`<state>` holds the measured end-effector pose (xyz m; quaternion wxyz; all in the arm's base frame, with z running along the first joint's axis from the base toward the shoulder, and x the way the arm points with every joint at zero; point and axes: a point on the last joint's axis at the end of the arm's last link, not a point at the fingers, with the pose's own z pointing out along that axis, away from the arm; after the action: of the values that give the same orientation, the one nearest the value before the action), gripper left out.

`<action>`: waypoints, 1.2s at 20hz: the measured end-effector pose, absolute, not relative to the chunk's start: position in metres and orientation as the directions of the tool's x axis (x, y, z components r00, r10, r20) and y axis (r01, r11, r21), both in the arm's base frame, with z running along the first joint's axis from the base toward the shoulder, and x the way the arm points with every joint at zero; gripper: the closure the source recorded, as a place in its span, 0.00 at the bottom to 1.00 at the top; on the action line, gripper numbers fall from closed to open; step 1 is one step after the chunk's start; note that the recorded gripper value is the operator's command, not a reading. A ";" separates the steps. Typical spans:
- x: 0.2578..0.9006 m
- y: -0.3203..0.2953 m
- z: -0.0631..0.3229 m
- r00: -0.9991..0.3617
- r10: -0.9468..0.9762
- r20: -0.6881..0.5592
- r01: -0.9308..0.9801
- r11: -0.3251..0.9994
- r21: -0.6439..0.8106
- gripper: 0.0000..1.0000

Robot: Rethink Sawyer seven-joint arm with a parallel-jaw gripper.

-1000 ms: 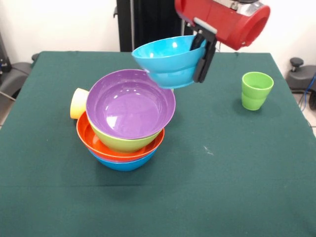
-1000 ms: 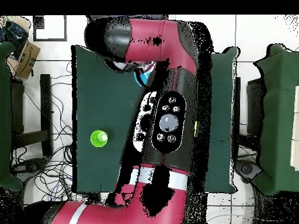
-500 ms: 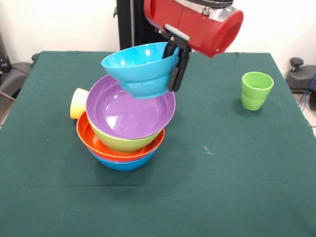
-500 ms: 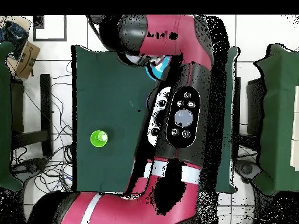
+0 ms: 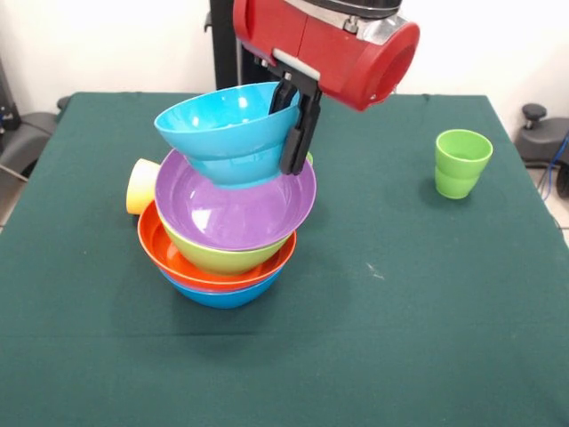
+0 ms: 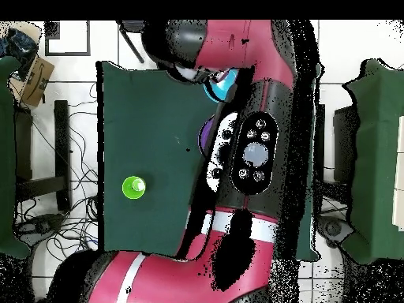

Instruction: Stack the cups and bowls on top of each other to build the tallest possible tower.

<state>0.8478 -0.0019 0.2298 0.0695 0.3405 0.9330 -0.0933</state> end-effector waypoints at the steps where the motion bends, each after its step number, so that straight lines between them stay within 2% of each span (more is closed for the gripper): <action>1: 0.849 -0.002 0.230 -0.759 0.621 -0.194 0.647 0.752 -0.127 1.00; 24: 0.850 -0.021 0.220 -0.766 0.616 -0.184 0.641 0.755 -0.139 1.00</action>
<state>0.8501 -0.0212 0.2199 0.0636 0.3363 0.9346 -0.0971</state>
